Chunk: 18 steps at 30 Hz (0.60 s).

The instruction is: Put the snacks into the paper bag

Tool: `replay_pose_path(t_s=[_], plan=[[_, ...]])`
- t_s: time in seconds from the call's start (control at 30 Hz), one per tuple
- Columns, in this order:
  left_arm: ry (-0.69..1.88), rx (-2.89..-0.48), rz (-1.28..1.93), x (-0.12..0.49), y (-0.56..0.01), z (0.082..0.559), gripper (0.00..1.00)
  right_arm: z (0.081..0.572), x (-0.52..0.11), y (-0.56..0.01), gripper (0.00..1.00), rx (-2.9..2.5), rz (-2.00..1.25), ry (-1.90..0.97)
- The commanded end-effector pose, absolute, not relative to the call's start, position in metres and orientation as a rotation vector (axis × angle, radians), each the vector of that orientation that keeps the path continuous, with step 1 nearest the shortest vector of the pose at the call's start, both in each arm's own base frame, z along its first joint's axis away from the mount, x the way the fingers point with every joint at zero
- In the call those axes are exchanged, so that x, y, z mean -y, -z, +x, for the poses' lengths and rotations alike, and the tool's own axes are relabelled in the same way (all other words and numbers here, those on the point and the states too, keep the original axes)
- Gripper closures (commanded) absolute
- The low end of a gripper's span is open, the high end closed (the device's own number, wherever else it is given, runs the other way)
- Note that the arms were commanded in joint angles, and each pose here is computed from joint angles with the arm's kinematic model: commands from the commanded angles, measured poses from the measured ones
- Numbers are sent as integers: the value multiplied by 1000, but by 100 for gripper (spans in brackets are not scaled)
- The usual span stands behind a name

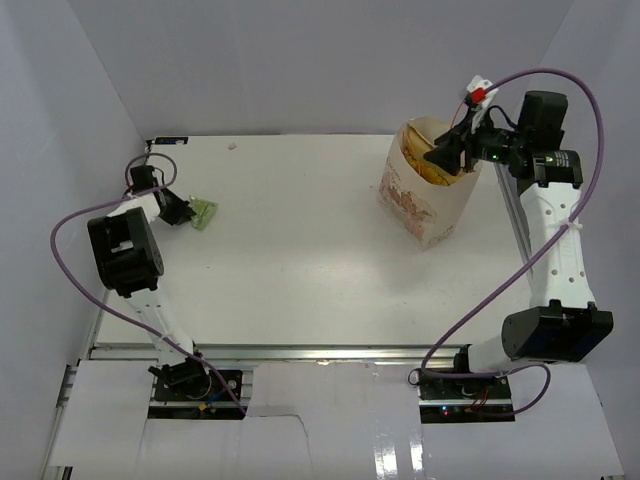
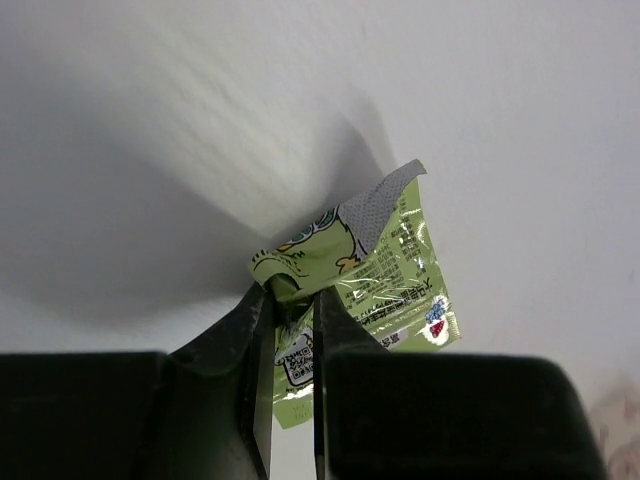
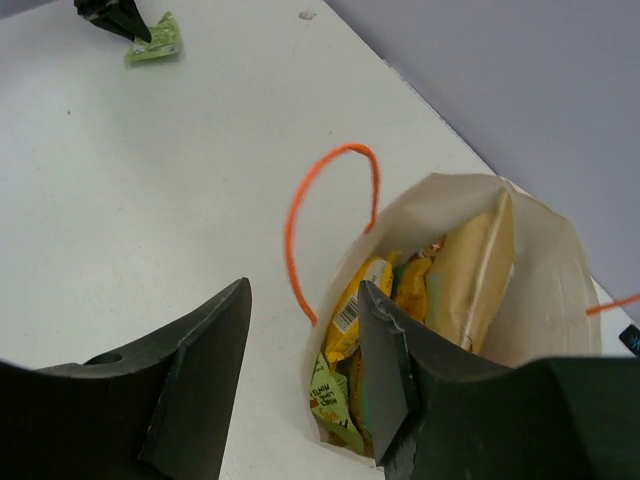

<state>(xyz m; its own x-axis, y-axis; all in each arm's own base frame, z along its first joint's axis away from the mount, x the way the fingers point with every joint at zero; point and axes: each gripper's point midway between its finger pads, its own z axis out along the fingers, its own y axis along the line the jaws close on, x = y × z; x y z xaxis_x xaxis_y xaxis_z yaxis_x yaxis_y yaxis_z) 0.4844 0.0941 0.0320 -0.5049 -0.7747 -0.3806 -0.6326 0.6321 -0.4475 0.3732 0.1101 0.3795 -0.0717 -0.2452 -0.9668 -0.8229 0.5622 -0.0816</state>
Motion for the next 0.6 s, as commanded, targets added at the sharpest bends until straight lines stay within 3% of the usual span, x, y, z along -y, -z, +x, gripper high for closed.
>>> replay_pose_path(t_s=[0.0, 0.17, 0.33, 0.57], plan=[[709, -2192, -713, -33, -94, 483, 99, 335, -155, -383, 47, -1572, -1119, -570], [1028, -2112, -311, 70, -136, 449, 100, 311, -212, -363, 47, -1581, -1243, -646], [1233, -2102, 43, 194, -160, 380, 100, 289, -273, -325, 46, -1697, -1279, -781], [1323, -2047, 169, 278, -187, 318, 100, 297, -312, -246, 41, -2130, -831, -955]])
